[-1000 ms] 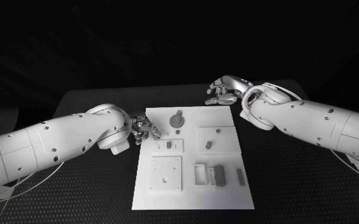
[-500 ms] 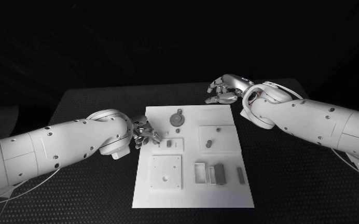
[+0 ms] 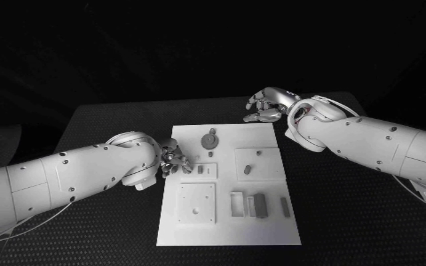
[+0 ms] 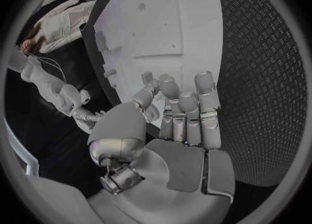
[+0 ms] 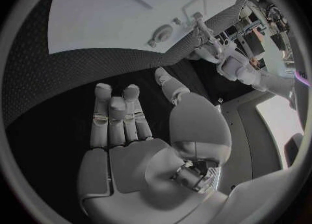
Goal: Assemble the parts on the task board
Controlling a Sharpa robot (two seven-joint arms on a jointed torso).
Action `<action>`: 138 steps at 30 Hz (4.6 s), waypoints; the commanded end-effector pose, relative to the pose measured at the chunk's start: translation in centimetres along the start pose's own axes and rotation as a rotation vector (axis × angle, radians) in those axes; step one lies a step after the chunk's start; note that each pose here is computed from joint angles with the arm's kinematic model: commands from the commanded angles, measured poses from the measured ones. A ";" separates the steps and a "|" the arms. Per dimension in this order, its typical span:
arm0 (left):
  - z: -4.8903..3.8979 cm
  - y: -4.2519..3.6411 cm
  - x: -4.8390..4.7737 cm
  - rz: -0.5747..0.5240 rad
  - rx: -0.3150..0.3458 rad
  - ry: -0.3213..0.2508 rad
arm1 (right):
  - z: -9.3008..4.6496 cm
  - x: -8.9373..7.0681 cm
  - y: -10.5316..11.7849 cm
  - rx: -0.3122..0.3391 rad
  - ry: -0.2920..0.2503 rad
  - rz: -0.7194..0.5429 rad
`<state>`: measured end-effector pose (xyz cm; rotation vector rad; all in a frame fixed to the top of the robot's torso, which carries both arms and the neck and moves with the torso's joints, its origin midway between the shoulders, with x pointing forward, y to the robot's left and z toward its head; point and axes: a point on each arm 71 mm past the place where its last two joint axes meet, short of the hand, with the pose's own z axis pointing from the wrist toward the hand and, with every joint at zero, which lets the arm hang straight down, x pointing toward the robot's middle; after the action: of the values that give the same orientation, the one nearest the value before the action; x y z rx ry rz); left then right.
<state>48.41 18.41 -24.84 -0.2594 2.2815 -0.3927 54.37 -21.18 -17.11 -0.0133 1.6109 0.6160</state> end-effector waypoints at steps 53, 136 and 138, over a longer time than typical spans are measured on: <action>0.47 -0.14 0.54 0.103 -0.027 0.002 | -0.1 0.1 0.0 -0.008 0.014 -0.002; 0.28 -0.65 0.93 0.149 0.007 -0.061 | -0.1 0.1 0.0 -0.009 0.012 -0.002; 0.25 -0.59 0.89 0.147 0.007 -0.064 | -0.1 0.1 0.0 -0.009 0.013 -0.002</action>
<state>48.05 17.59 -25.47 -0.0893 2.2283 -0.2966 54.33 -21.33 -17.14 -0.0134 1.6155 0.6150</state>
